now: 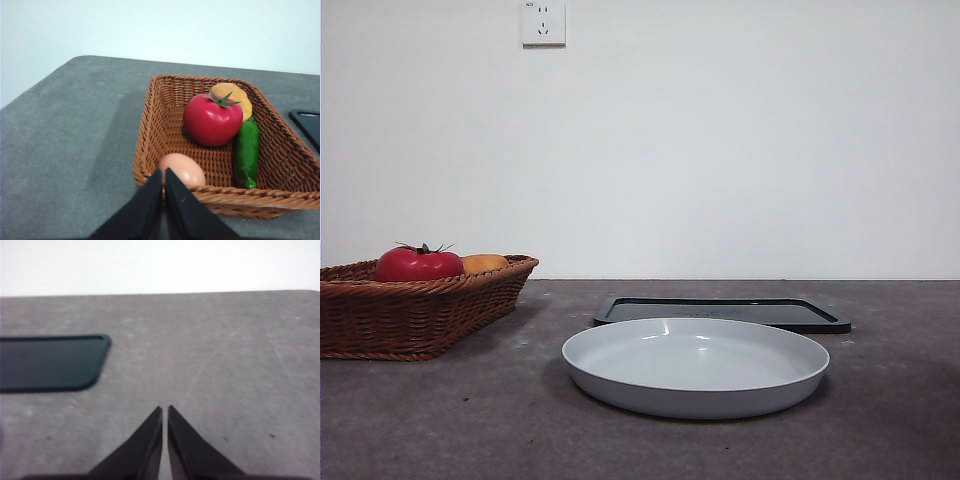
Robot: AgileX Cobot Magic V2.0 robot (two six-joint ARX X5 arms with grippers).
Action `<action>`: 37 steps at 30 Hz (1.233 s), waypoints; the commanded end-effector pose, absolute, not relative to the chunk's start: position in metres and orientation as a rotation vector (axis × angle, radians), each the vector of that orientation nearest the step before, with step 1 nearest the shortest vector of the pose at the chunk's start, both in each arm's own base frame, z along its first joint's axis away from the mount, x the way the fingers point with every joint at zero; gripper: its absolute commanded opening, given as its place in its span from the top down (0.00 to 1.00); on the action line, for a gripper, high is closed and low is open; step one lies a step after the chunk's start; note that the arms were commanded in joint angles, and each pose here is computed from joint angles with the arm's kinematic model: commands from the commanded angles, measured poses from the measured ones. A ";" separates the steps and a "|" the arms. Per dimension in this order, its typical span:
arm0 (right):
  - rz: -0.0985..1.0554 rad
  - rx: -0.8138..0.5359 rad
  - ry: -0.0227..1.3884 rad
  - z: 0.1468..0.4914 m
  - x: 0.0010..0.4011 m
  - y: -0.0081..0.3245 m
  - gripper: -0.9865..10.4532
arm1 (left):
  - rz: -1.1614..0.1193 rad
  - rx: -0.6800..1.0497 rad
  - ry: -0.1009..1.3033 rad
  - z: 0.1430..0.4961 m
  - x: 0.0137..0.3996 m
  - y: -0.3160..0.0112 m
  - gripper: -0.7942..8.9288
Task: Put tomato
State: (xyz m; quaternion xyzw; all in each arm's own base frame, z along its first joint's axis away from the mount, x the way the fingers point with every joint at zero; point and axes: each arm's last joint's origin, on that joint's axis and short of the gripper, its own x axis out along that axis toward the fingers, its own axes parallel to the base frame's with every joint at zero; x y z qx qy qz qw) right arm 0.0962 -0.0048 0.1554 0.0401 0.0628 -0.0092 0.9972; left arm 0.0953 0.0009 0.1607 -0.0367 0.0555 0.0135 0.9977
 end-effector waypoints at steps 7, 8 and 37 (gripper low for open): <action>-0.017 0.285 0.064 0.192 0.088 -0.004 0.91 | 0.020 -0.195 -0.001 0.206 0.086 0.001 0.91; -0.015 0.292 0.064 0.199 0.086 -0.004 0.91 | 0.020 -0.201 -0.007 0.215 0.084 0.001 0.91; 0.613 0.251 0.692 0.318 0.126 0.054 0.91 | -0.631 -0.314 0.632 0.329 0.127 -0.038 0.91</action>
